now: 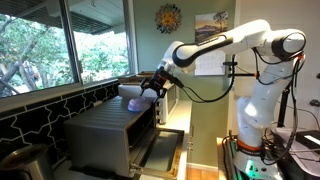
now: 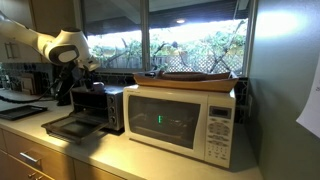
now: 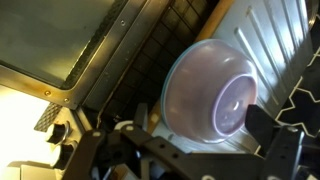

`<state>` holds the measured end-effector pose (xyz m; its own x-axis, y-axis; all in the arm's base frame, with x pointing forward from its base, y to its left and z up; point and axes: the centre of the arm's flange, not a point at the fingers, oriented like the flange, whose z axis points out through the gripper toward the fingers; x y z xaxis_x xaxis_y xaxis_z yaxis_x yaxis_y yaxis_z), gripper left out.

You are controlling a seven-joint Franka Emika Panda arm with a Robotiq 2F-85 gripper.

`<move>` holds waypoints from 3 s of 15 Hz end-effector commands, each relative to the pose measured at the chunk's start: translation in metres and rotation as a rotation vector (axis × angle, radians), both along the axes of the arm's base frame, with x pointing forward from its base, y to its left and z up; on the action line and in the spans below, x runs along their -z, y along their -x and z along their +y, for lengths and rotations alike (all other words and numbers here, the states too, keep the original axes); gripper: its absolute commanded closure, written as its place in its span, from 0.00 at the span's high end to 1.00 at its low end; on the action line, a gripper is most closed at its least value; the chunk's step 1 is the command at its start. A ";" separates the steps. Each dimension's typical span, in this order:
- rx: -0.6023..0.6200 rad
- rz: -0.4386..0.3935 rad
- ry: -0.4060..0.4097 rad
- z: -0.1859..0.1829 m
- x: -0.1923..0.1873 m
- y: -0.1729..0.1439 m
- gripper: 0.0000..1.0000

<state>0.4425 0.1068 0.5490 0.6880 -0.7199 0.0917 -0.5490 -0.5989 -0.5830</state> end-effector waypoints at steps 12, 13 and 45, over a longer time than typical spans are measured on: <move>-0.118 -0.203 -0.229 0.000 0.049 0.036 1.00; -0.119 -0.218 -0.235 0.001 0.051 0.037 1.00; 0.033 -0.381 -0.375 -0.017 0.070 0.049 0.33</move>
